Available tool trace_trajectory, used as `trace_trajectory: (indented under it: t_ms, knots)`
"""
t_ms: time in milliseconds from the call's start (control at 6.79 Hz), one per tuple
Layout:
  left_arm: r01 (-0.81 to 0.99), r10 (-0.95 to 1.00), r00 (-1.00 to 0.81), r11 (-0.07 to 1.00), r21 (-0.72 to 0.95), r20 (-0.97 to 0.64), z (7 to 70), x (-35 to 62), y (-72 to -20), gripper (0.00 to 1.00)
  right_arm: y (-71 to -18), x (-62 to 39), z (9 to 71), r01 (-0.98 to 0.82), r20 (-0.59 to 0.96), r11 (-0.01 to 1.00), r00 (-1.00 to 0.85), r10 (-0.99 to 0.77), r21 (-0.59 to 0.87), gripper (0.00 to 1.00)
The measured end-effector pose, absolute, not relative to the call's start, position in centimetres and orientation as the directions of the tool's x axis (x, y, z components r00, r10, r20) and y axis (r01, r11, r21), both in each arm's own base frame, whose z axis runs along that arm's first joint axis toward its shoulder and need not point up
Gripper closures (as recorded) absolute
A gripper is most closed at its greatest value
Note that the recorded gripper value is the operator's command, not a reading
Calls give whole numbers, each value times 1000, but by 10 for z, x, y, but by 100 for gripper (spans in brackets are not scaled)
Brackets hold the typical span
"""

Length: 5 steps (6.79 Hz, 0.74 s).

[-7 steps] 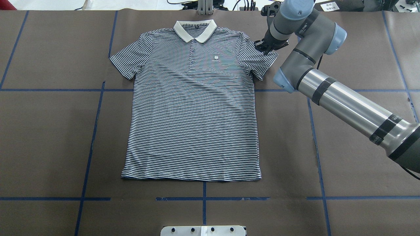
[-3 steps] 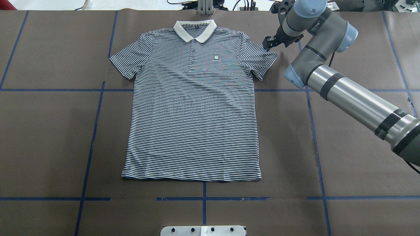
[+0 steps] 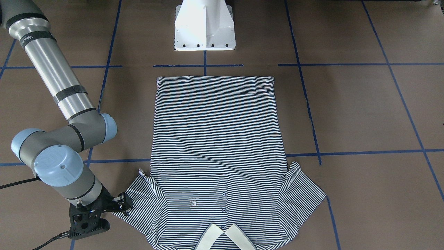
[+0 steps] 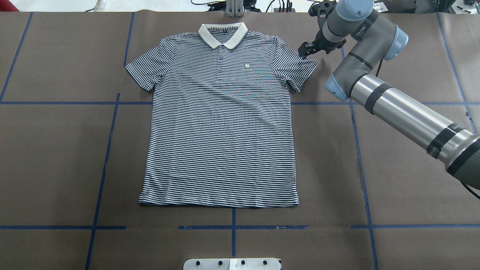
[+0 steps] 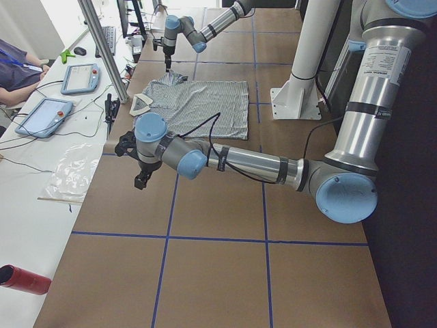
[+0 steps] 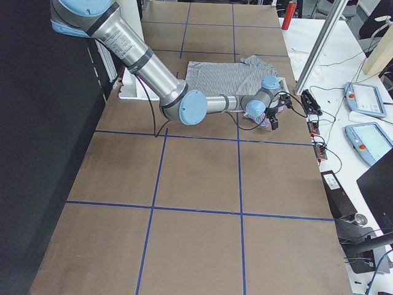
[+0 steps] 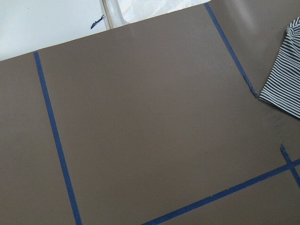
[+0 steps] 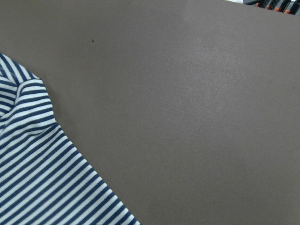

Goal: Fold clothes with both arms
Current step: 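Lower the right gripper and pinch the sleeve edge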

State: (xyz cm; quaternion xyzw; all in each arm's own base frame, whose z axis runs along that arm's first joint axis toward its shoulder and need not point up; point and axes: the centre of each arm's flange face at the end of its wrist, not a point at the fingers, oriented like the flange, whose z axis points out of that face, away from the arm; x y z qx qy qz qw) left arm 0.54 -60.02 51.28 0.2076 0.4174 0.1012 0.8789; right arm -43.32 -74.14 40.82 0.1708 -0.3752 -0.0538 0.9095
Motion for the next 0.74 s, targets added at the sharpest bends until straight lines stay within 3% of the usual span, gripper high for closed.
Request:
trace_trajectory:
  t_ms: [147,295,589,737]
  knots:
    - [-4,351,631,893,450,-692,512,5,-600,0,-740,-435,410,-17,671,944,707,-222,330,8]
    - [-4,352,631,893,450,-692,512,6,-600,0,-738,-436,412,-4,673,952,708,-214,307,24]
    - [-3,351,631,893,449,-692,512,6,-600,0,-736,-438,413,7,679,959,705,-205,282,87]
    - [-3,350,631,893,449,-693,512,6,-600,0,-736,-439,413,11,680,961,704,-204,277,100]
